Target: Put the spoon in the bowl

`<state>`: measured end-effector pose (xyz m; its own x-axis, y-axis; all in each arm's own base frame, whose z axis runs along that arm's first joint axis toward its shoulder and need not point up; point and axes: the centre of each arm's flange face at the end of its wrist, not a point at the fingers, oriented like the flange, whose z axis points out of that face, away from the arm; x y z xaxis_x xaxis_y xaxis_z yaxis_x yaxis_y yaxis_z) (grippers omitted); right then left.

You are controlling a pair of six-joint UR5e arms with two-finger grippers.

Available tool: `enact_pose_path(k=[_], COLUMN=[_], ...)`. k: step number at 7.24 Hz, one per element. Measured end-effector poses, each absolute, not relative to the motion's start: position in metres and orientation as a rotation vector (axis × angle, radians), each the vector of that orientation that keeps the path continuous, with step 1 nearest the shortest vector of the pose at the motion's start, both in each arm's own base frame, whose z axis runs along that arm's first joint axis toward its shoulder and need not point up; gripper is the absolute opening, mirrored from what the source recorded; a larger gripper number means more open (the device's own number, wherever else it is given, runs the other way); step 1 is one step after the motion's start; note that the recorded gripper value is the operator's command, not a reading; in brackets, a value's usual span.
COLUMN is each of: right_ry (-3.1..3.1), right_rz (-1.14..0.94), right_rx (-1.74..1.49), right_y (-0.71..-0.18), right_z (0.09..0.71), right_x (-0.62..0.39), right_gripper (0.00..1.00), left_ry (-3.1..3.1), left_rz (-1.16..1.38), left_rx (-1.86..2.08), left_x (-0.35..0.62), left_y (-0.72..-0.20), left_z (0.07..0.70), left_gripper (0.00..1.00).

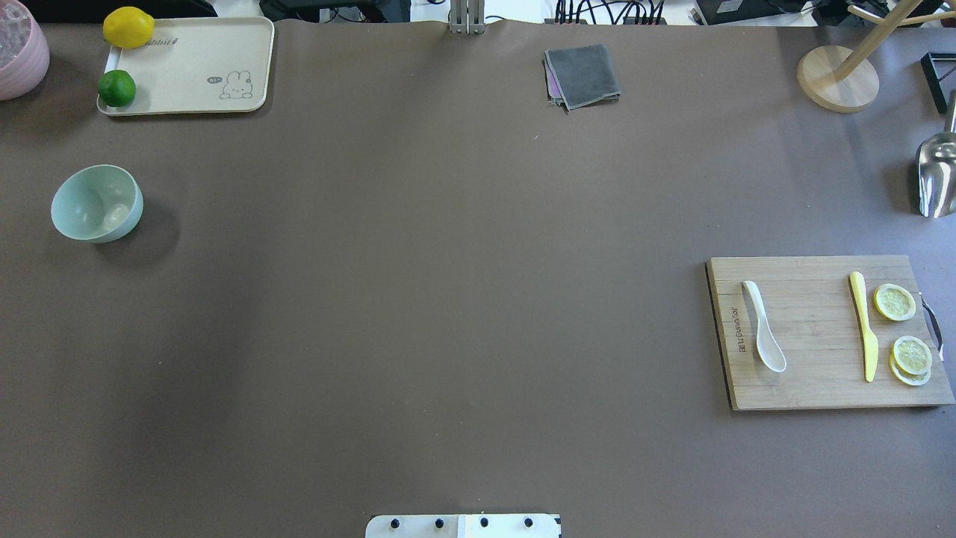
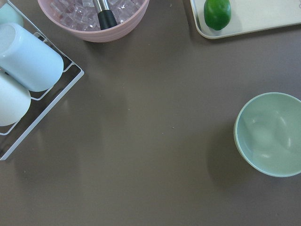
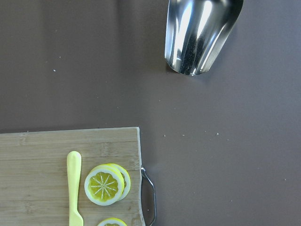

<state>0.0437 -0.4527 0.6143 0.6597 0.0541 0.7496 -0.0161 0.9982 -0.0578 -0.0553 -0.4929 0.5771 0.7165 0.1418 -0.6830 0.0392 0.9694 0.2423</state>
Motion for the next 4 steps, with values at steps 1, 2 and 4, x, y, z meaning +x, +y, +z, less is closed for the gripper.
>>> enact_pose_path(k=[1, 2, 4], right_ry=[-0.849, -0.848, -0.847], right_rz=[0.039, 0.040, 0.040], right_rx=[-0.047, -0.047, -0.048], right_y=[-0.4530, -0.4532, -0.4529], right_z=[0.6141, 0.6142, 0.6148], right_x=[0.0437, 0.0438, 0.0438], right_gripper=[1.00, 1.00, 1.00], left_ry=[0.772, 0.772, 0.773], left_rz=[0.062, 0.067, 0.075], left_rx=[0.244, 0.237, 0.231], left_x=[-0.0525, -0.0493, -0.0446], left_y=[-0.4934, -0.4940, -0.4950], left_z=[0.5784, 0.5807, 0.5826], left_gripper=[0.98, 0.98, 0.98])
